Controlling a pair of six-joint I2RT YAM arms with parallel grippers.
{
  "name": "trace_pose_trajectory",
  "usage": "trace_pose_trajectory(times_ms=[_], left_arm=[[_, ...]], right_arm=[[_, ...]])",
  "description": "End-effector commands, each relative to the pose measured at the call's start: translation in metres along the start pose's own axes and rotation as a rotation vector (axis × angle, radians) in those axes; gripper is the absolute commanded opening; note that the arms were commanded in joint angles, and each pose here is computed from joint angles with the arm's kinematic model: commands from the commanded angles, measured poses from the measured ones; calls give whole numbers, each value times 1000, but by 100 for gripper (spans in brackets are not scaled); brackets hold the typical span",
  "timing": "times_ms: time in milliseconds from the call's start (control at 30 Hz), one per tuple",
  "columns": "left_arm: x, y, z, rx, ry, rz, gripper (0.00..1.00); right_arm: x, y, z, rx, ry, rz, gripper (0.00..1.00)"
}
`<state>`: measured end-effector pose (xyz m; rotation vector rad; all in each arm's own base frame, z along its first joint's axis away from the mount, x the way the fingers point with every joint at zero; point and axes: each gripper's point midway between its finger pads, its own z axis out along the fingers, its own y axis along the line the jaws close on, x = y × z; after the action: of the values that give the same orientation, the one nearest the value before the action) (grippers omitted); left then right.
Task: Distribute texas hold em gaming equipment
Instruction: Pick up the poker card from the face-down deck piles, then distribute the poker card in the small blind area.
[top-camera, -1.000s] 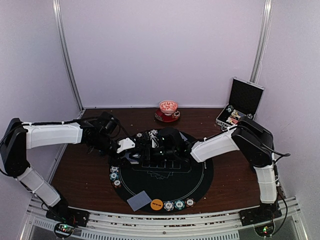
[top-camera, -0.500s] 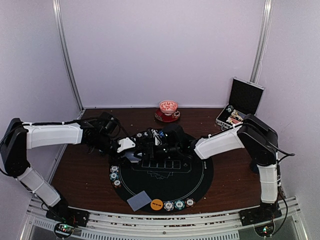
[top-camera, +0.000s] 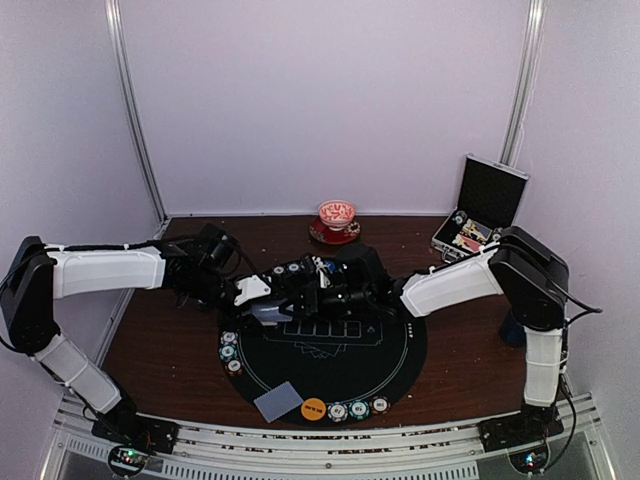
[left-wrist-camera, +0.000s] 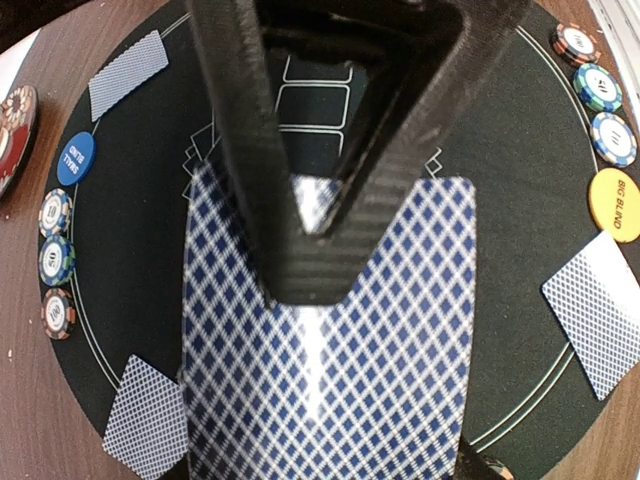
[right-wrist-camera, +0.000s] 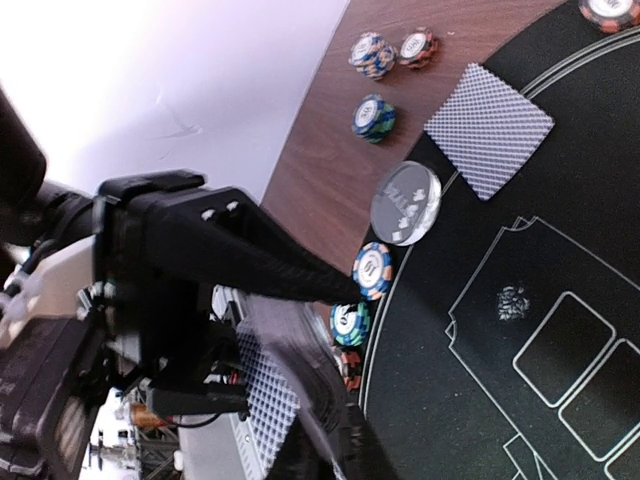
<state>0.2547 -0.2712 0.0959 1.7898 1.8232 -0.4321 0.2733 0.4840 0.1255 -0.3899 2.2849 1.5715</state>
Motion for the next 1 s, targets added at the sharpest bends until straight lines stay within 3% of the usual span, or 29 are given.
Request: trace_pose_trajectory(times_ms=[0,500,667,967], left_arm=[[-7,-5,0,17,-41,16,54],[-6,-2,-1,-7,-39,14,54],[-6,-2,0,-7,-36,9,54],[-4,-4,0,-8,-40,7,54]], right_arm=[[-4,3,-11,-44,-15,49,2],[-31,6,-76,-34,-173,43,0],[-60,-10,-112,17,-309,60,0],[-117,-79,-168,310,-667,127,0]])
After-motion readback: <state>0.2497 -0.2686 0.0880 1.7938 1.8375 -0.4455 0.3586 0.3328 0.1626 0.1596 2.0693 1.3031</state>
